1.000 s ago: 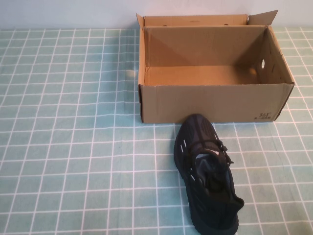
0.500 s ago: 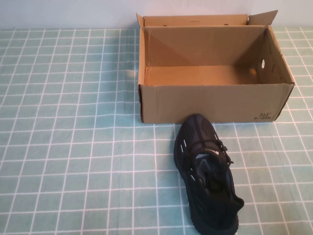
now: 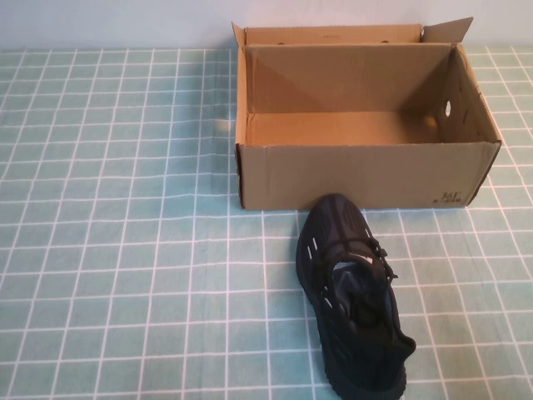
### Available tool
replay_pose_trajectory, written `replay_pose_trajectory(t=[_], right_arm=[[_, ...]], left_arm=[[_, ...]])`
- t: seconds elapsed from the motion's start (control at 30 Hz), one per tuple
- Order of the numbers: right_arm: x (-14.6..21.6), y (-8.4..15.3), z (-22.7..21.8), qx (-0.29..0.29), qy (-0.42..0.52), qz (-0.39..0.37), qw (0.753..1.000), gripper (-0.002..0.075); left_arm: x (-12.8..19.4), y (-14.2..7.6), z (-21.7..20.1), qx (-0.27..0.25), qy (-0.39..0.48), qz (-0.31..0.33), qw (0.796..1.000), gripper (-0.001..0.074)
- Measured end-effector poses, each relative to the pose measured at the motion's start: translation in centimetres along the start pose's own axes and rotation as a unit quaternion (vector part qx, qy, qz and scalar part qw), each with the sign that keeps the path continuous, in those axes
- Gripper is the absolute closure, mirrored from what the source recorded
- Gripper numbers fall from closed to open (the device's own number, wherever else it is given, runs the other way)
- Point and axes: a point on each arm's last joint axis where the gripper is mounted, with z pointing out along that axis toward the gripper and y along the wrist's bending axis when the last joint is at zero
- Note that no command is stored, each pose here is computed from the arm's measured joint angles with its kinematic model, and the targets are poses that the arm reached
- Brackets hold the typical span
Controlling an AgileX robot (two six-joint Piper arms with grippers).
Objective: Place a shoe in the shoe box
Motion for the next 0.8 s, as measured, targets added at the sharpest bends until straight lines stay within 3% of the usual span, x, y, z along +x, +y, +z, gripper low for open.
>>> replay_pose_trajectory(t=[0.1,0.3,0.4,0.57,0.8], right_arm=[[1.0,-0.3,0.1,0.009,0.053,-0.013,0.998,0.0729],[-0.5,3.9,0.9,0.014,0.202,-0.054,0.978,0.0728],[-1.7,5.7,2.0,0.044,0.304,-0.104,0.946,0.0728],[-3.1,6.4,5.1,0.108,0.426,-0.188,0.878,0.0728],[-4.1,7.4,10.2,0.098,0.507,-0.257,0.817,0.0728]], left_arm=[[0.0,0.0,0.0,0.0,0.0,0.0,1.0,0.0738],[0.0,0.0,0.0,0.0,0.0,0.0,1.0,0.0738],[0.0,0.0,0.0,0.0,0.0,0.0,1.0,0.0738],[0.0,0.0,0.0,0.0,0.0,0.0,1.0,0.0738],[0.0,0.0,0.0,0.0,0.0,0.0,1.0,0.0739]])
